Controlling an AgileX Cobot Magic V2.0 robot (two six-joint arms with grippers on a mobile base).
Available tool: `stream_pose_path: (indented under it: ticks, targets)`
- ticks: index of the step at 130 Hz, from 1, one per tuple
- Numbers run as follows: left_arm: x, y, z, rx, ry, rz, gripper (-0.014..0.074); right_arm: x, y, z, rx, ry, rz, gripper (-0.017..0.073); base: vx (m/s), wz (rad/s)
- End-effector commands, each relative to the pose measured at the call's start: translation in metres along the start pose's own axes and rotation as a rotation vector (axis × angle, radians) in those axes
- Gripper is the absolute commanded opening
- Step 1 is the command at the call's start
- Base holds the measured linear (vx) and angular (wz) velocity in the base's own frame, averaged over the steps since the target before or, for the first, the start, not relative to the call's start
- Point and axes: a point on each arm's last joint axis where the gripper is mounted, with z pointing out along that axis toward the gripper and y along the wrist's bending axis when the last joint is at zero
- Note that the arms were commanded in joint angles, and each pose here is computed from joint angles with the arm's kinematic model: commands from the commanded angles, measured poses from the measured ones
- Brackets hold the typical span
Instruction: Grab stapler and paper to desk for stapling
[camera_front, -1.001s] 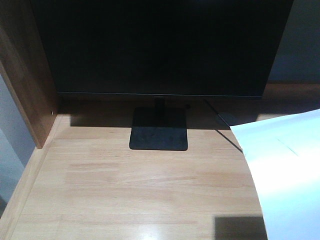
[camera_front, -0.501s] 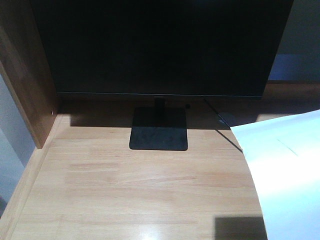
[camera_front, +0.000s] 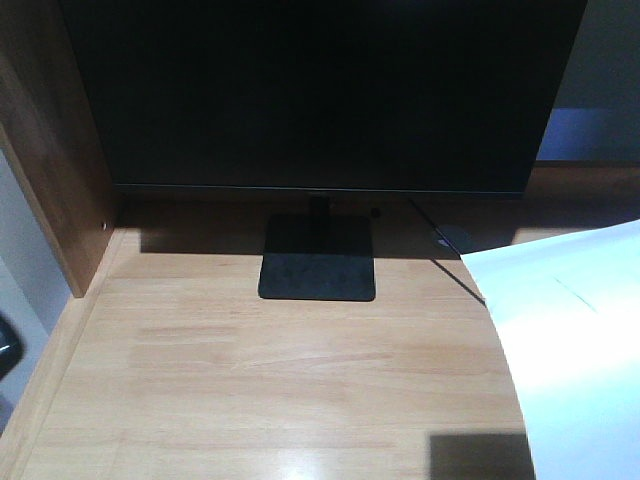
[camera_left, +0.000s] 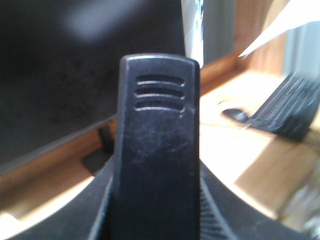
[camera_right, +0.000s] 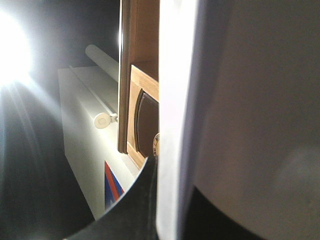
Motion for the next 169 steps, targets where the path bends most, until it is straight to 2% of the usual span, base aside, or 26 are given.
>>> stream_pose_path:
  ticks: [1,13,26,42,48,49,50,54,71,84,118,130,157,169]
  targets:
    - [-0.024,0.006,0.02,-0.003,-0.123,0.005,-0.0006,-0.002,0.008,0.006,-0.056,-0.011,-0.017,-0.0006,0.0,0.0]
    - [-0.028,0.008,0.045,0.031,-0.1,0.002,-0.0006,-0.002,0.008,0.006,-0.056,-0.011,-0.017,-0.0006,0.0,0.0]
    - [-0.028,0.01,0.072,0.054,-0.071,0.047,-0.0006,-0.002,0.008,0.006,-0.056,-0.011,-0.017,-0.0006,0.0,0.0]
    - [-0.025,0.013,0.101,0.078,-0.039,0.075,-0.0006,-0.002,0.007,0.006,-0.054,-0.011,-0.017,-0.0006,0.0,0.0]
    - [-0.023,0.015,0.112,0.085,-0.024,0.068,-0.0006,-0.002,0.007,0.006,-0.053,-0.011,-0.017,-0.0006,0.0,0.0]
    - [-0.023,0.015,0.114,0.086,-0.022,0.079,-0.0006,-0.002,0.007,0.006,-0.053,-0.011,-0.017,-0.0006,0.0,0.0]
    - [-0.022,0.015,0.115,0.088,-0.019,0.07,-0.0006,-0.002,0.007,0.006,-0.053,-0.011,-0.017,-0.0006,0.0,0.0]
    - [-0.021,0.016,0.12,0.091,-0.01,0.084,-0.0006,-0.002,0.007,0.006,-0.053,-0.011,-0.017,-0.0006,0.0,0.0]
    - [-0.009,0.024,0.146,0.108,0.06,0.085,-0.0006,-0.002,0.007,0.006,-0.053,-0.011,-0.017,-0.0006,0.0,0.0]
    - [0.002,0.031,0.159,0.135,0.113,0.105,-0.0006,-0.002,0.007,0.006,-0.053,-0.011,-0.017,-0.0006,0.0,0.0]
    - [0.033,0.05,0.187,0.298,0.209,0.09,-0.0006,-0.002,0.007,0.006,-0.053,-0.011,-0.017,-0.0006,0.0,0.0]
    - [0.044,0.057,0.194,0.359,0.223,0.116,-0.0006,-0.002,0.007,0.006,-0.053,-0.011,-0.017,-0.0006,0.0,0.0]
    - [0.059,0.074,0.209,0.515,0.216,0.233,-0.0006,-0.002,0.007,0.006,-0.053,-0.011,-0.017,-0.0006,0.0,0.0]
    - [0.063,0.08,0.219,0.583,0.202,0.259,-0.0006,-0.002,0.007,0.006,-0.053,-0.011,-0.017,-0.0006,0.0,0.0]
